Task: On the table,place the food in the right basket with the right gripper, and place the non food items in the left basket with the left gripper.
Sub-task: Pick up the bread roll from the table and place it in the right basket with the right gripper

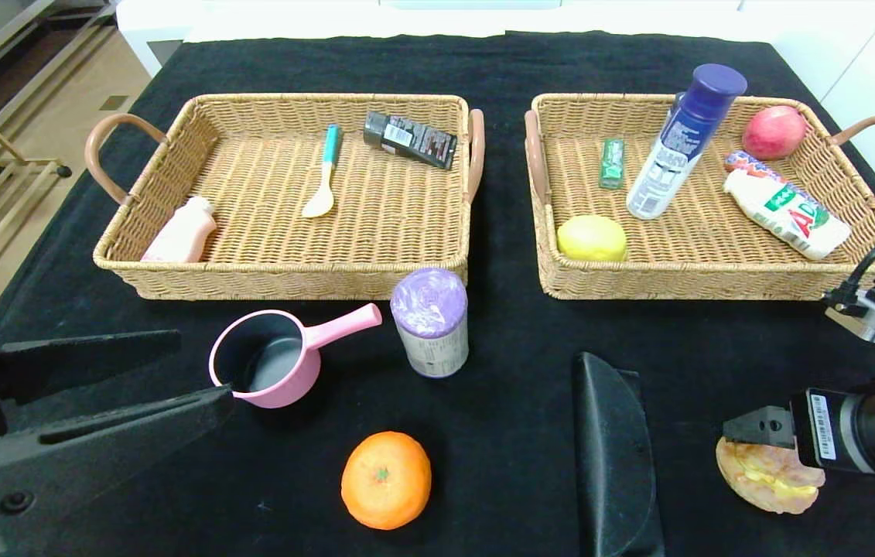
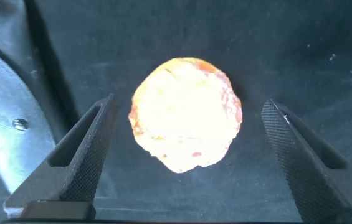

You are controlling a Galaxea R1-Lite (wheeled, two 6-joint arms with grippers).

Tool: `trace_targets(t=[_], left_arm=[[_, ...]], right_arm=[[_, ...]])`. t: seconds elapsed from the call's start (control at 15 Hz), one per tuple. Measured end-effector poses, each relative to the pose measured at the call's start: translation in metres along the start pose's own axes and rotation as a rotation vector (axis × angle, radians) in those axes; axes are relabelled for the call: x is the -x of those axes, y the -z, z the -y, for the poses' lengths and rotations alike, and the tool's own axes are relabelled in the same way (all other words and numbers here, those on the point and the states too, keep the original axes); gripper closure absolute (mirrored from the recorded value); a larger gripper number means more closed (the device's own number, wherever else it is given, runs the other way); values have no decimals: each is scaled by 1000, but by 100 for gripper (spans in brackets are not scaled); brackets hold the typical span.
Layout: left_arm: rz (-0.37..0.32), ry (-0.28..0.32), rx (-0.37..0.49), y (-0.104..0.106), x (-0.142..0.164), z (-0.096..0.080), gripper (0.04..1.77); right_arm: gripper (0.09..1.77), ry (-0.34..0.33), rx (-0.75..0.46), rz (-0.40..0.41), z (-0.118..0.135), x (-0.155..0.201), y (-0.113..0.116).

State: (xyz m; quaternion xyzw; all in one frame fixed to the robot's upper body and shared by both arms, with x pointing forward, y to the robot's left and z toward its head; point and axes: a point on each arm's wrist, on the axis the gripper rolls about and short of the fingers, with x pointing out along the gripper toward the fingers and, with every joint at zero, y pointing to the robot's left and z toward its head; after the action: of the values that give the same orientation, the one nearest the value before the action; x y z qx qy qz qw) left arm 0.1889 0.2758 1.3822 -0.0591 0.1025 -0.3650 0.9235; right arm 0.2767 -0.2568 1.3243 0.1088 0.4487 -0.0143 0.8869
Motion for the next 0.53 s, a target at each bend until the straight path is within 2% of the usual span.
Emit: trace_targets(t=[0.53], left_arm=[[3,1,-2,0,1,0,9]], right_arm=[[16,20,1,-38,-3,-11,4]])
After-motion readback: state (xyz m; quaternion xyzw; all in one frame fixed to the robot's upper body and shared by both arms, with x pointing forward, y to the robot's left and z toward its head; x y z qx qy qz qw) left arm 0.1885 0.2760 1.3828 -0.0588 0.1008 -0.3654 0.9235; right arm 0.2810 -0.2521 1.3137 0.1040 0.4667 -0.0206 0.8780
